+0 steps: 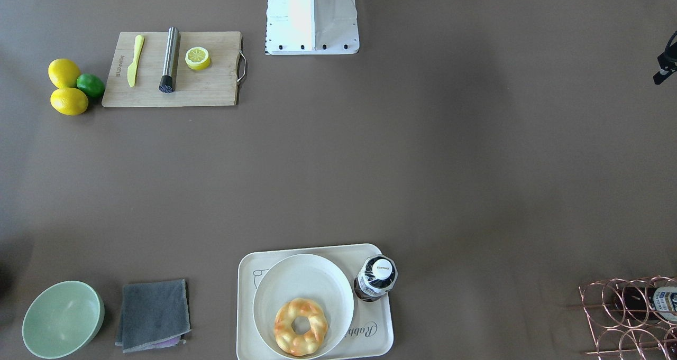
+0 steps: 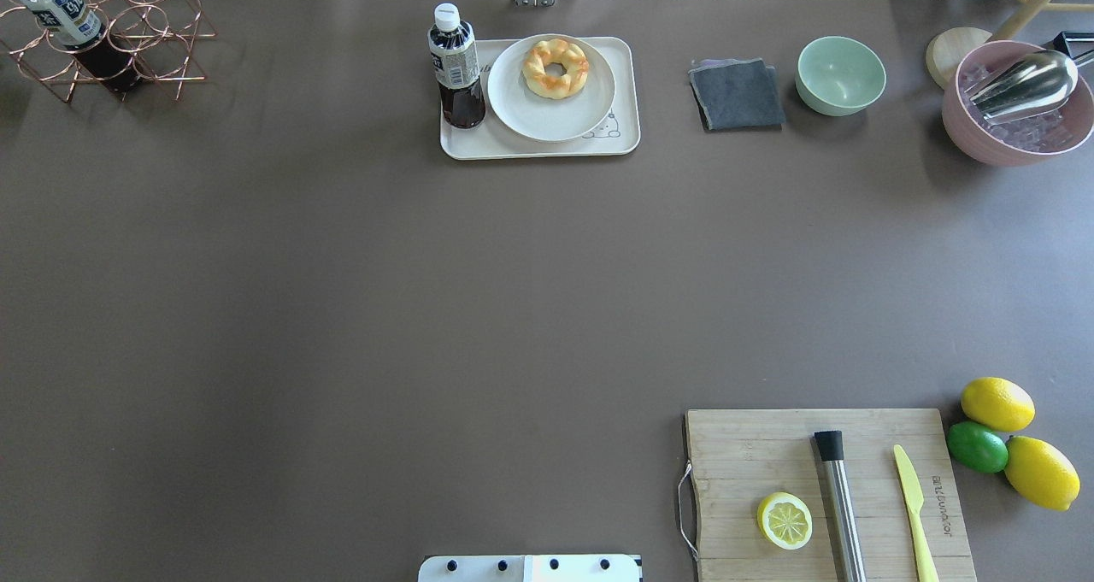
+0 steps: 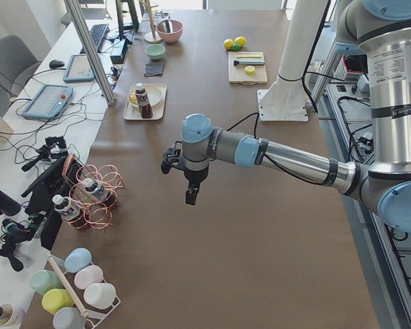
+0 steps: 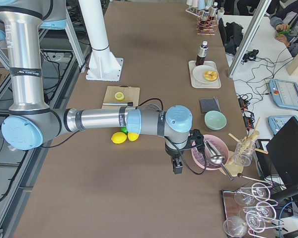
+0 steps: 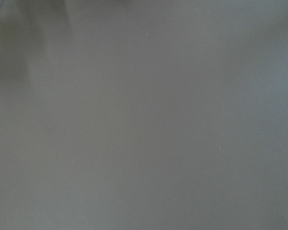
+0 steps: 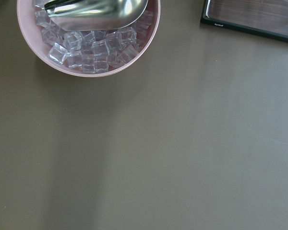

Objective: Place donut on tray

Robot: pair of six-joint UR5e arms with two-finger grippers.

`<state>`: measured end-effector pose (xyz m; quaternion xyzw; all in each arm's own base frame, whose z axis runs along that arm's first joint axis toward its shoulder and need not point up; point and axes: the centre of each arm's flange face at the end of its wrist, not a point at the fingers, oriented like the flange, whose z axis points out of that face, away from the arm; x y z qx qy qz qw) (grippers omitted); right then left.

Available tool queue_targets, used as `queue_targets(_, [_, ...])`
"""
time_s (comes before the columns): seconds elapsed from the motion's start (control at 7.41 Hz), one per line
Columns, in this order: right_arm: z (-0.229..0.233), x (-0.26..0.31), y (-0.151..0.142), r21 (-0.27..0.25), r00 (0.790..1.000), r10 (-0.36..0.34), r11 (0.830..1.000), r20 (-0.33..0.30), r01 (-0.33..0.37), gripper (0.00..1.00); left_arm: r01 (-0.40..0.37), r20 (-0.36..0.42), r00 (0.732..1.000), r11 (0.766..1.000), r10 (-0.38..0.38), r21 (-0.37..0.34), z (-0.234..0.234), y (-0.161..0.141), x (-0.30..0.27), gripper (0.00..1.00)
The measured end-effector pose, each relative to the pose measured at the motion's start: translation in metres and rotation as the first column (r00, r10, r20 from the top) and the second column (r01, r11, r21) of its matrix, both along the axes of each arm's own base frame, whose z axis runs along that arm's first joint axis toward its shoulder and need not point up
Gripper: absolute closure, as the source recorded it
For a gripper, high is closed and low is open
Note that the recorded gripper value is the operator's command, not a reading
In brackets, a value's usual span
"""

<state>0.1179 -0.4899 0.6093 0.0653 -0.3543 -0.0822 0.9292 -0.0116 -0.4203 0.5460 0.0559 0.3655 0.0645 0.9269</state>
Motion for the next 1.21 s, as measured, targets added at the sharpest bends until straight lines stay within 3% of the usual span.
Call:
queue_targets(0.4, [-0.011,0.001,0.006,-0.005,1.0,0.031,0.999,0.0,-0.031,0.0,0.046,0.008,0.999,0.997,-0.046,-0.056,0.045,0.024,-0.039,0.02])
queue_targets(1.21, [0.001,0.015,0.037,-0.042,0.995,0.091,0.995,0.03,-0.089,0.0,0.094,0.012,0.996,0.996,-0.093,-0.015,0.037,0.026,-0.063,0.02])
